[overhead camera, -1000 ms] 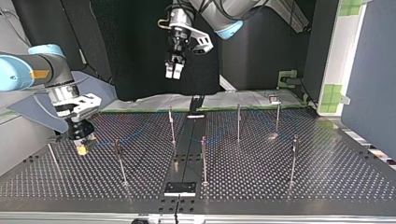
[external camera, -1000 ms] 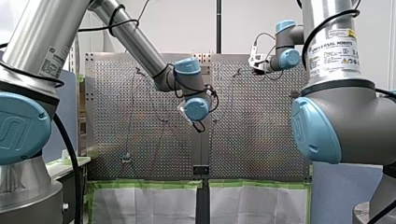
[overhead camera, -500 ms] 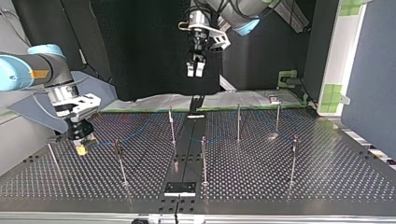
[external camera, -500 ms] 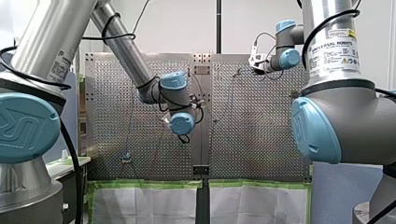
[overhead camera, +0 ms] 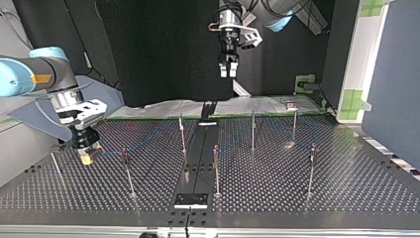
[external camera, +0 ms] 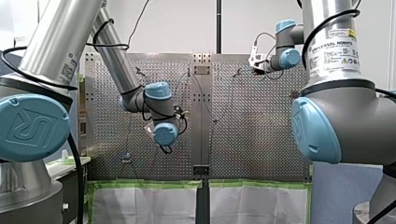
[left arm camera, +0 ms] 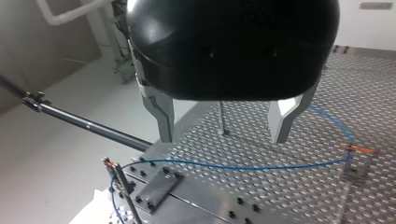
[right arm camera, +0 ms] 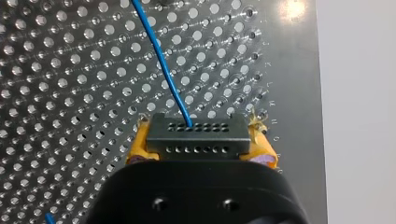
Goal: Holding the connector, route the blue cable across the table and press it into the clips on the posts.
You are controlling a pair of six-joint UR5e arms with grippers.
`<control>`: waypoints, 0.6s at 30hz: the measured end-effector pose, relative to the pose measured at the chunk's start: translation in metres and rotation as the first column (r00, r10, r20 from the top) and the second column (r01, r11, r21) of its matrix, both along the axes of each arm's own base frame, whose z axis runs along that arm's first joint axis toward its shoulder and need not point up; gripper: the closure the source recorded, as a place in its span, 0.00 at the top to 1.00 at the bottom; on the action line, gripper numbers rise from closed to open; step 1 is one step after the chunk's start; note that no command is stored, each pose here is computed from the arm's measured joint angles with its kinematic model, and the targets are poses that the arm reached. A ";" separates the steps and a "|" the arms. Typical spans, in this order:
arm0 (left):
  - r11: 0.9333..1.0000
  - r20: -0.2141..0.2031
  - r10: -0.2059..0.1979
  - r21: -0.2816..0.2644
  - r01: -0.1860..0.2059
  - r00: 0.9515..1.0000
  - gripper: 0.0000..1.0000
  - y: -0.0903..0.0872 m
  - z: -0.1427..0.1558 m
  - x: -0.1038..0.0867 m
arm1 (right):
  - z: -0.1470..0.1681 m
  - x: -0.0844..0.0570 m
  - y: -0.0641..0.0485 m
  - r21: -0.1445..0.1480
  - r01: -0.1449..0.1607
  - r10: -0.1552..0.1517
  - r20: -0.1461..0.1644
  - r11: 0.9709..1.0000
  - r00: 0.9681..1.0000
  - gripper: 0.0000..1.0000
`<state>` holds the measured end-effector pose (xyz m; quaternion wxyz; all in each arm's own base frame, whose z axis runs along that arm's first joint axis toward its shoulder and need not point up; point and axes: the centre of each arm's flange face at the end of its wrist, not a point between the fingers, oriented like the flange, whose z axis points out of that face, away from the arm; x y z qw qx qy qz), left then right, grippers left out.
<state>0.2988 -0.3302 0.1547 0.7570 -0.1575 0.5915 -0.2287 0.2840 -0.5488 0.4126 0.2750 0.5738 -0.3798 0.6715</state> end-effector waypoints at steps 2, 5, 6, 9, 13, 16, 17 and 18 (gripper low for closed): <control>1.000 -0.017 0.001 0.014 -0.001 1.000 1.00 0.006 -0.007 -0.007 | 0.000 0.000 0.000 0.002 0.000 0.000 -0.002 1.000 1.000 0.00; 0.999 -0.042 0.004 0.033 -0.002 0.999 1.00 0.014 -0.016 -0.017 | 0.000 0.000 0.001 0.003 0.000 0.000 -0.004 1.000 1.000 0.00; 0.999 -0.049 0.005 0.039 -0.003 0.999 1.00 0.017 -0.018 -0.020 | 0.000 0.000 0.001 0.004 0.000 0.000 -0.005 1.000 1.000 0.00; 0.998 -0.074 0.007 0.058 -0.003 0.997 1.00 0.026 -0.027 -0.030 | 0.000 0.000 0.001 0.004 0.000 0.000 -0.005 1.000 1.000 0.00; 0.997 -0.104 0.011 0.081 -0.002 0.995 1.00 0.036 -0.036 -0.043 | 0.000 0.000 0.001 0.006 0.001 -0.001 -0.006 1.000 1.000 0.00; 0.996 -0.116 0.011 0.090 -0.001 0.993 1.00 0.040 -0.040 -0.049 | 0.000 0.000 0.001 0.007 0.001 -0.001 -0.006 1.000 1.000 0.00; 0.996 -0.118 0.012 0.092 -0.001 0.993 1.00 0.041 -0.041 -0.050 | 0.000 0.000 0.001 0.007 0.001 -0.001 -0.006 1.000 1.000 0.00; 0.996 -0.119 0.012 0.093 -0.001 0.993 1.00 0.041 -0.041 -0.050 | 0.000 0.000 0.001 0.007 0.001 -0.001 -0.006 1.000 1.000 0.00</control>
